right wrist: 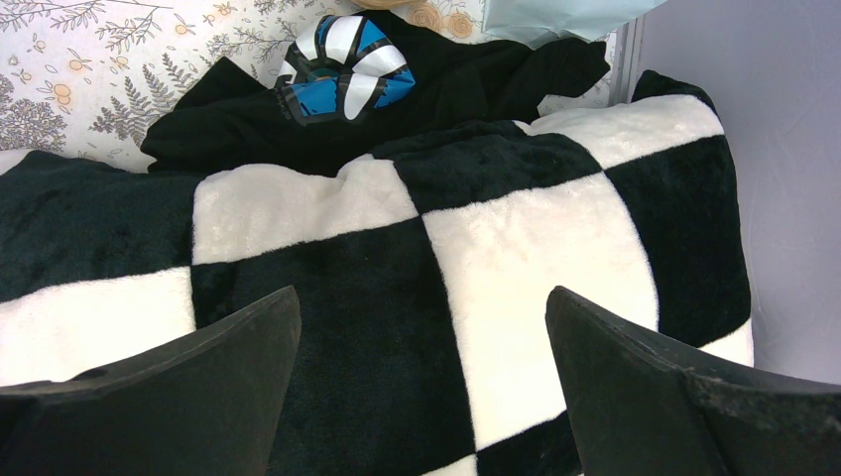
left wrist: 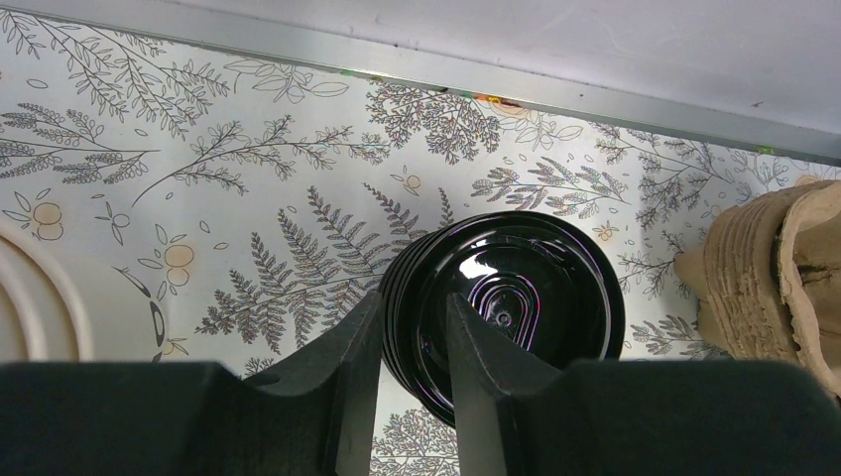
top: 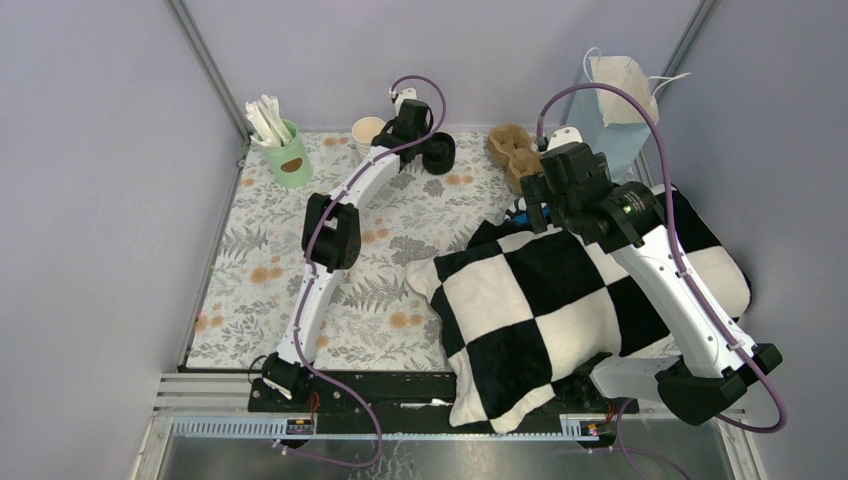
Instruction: Pack the takeout coffee
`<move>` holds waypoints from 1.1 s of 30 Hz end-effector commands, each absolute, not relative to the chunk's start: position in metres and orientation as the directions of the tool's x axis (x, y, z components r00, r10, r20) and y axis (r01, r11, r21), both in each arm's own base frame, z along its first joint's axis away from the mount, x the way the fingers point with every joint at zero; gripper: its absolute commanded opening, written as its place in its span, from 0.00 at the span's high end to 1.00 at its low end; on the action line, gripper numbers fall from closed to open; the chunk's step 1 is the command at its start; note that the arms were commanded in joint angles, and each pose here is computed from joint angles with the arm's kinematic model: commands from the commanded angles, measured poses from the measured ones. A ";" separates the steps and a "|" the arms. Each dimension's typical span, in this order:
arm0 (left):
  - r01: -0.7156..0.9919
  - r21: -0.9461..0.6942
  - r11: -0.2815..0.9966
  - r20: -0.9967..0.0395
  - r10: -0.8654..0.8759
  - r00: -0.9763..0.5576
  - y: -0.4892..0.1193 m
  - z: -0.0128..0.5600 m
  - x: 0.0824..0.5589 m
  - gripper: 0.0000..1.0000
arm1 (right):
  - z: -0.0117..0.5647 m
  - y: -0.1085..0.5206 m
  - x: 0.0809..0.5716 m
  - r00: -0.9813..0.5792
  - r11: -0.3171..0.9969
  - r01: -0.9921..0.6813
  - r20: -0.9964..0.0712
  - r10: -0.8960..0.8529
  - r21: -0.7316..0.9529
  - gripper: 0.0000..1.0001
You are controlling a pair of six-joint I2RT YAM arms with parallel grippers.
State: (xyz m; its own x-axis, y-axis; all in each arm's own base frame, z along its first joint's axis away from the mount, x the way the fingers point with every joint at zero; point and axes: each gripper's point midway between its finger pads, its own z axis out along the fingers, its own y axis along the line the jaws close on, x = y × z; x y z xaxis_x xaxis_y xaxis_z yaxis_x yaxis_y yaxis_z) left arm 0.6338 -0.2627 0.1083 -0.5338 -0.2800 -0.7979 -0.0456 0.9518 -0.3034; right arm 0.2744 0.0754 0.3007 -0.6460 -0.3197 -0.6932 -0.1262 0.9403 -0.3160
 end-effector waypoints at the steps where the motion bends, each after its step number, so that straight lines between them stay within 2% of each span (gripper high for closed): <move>1: -0.031 -0.323 0.946 -0.811 -0.294 -0.505 -0.268 0.115 0.641 0.67 | 0.306 0.076 0.277 -0.631 0.949 -0.113 -0.716 -0.299 -0.296 0.00; 11: -0.028 -0.325 0.945 -0.801 -0.291 -0.523 -0.270 0.107 0.640 0.68 | 0.306 0.076 0.277 -0.632 0.949 -0.114 -0.716 -0.298 -0.295 0.00; 33: -0.014 -0.285 0.958 -0.840 -0.257 -0.477 -0.272 0.131 0.640 0.83 | 0.305 0.077 0.277 -0.632 0.949 -0.116 -0.715 -0.297 -0.292 0.00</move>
State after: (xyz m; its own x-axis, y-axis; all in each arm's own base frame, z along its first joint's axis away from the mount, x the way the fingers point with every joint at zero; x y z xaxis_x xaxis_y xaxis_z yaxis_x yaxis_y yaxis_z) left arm 0.6289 -0.2692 0.0879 -0.5612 -0.2427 -0.7913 -0.0353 0.9622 -0.2701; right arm 0.2743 0.0755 0.3006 -0.6460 -0.3197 -0.6932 -0.1268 0.9404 -0.3155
